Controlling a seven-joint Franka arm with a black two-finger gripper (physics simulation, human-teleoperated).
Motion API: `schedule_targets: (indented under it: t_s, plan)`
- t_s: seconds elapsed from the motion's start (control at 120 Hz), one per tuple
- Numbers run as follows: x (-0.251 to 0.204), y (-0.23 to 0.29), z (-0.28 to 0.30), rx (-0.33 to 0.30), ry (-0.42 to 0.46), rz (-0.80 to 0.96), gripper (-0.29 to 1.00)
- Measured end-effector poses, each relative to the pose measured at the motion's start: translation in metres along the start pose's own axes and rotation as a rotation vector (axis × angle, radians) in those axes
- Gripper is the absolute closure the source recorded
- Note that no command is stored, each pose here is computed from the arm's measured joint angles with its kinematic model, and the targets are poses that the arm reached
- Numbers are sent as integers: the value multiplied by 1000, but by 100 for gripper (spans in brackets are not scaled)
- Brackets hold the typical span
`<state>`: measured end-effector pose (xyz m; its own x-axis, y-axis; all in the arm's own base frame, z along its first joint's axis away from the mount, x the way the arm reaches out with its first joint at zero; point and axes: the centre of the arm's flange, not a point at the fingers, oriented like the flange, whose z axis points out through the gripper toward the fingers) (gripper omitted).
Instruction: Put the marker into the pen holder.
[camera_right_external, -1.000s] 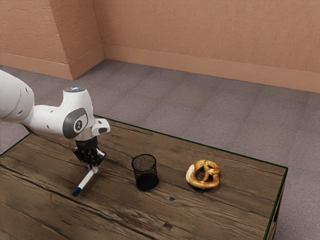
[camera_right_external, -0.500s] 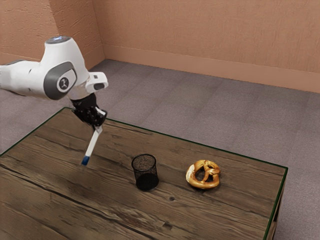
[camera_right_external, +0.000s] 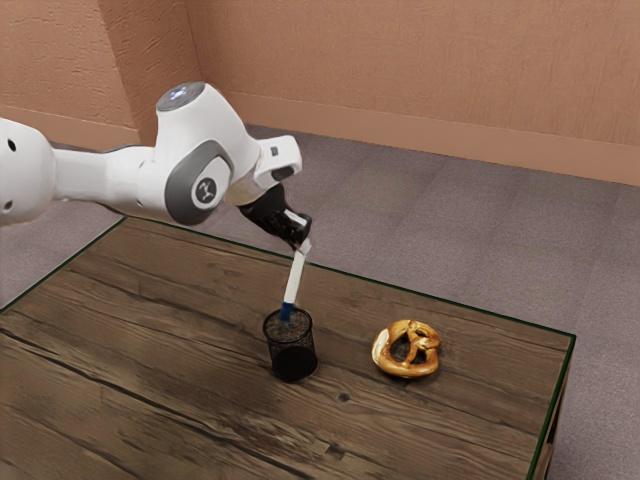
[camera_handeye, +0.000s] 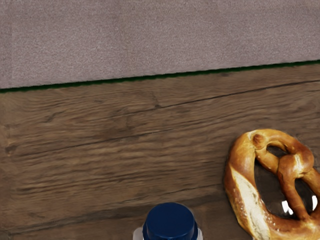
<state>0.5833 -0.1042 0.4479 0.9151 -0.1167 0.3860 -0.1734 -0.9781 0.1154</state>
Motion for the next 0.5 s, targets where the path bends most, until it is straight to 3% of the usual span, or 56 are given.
schedule_targets:
  t_s: [0.175,0.5]
  plan:
    - [-1,-50,15,36,18,-36,79]
    - [6,-40,13,36,65,39,79]
